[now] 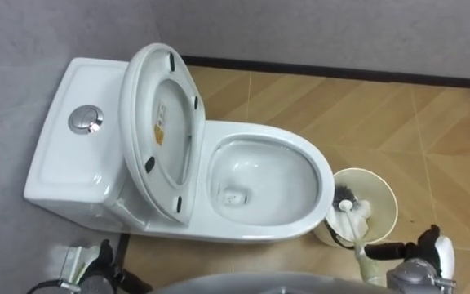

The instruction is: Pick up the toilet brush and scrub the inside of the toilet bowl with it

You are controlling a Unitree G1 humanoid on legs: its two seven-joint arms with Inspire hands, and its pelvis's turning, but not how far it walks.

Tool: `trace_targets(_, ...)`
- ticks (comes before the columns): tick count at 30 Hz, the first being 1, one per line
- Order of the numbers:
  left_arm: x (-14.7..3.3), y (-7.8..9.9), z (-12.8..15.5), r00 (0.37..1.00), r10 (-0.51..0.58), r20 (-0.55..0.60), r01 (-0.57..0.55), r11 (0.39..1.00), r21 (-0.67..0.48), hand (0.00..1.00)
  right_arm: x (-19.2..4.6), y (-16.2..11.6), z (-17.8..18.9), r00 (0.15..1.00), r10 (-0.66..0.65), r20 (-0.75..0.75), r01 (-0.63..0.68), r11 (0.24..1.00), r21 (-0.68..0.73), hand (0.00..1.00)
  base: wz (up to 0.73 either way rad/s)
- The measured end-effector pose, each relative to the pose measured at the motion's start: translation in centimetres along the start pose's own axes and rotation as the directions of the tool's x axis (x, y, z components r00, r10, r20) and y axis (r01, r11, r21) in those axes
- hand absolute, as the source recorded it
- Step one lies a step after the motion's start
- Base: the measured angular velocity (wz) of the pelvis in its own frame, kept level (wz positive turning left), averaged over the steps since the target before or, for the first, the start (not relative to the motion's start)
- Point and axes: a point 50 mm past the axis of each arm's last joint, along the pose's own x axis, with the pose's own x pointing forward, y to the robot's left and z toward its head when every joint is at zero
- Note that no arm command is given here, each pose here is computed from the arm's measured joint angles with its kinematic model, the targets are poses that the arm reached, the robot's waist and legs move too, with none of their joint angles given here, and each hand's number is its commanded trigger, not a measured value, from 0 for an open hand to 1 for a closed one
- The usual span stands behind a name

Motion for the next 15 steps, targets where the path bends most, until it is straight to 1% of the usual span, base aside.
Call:
trace_targets(5, 0.6, 0.3, 3.1, 0.996, 0.0, 0.093, 0.004, 0.999, -0.039, 0.0, 0.3, 0.7, 1.2, 1.0, 0.006, -0.024, -0.005, 0.999, 0.04, 0.0, 0.05)
trace_targets(7, 0.7, 0.2, 3.8, 0.994, -0.006, 0.111, 0.012, 0.998, -0.054, 0.0, 0.4, 0.9, 1.7, 0.999, 0.01, -0.035, -0.008, 0.998, 0.057, 0.0, 0.04)
trace_targets(12, 0.9, 0.3, 6.7, 0.983, -0.012, 0.185, 0.026, 0.997, -0.075, 0.0, 0.8, 1.2, 3.5, 0.999, 0.004, -0.039, -0.002, 0.999, 0.053, 0.0, 0.05)
trace_targets(15, 1.2, 0.9, 10.5, 0.963, -0.004, 0.269, 0.028, 0.996, -0.085, 0.0, 1.1, 1.4, 5.9, 1.0, 0.005, -0.022, -0.003, 0.994, 0.109, 0.0, 0.23)
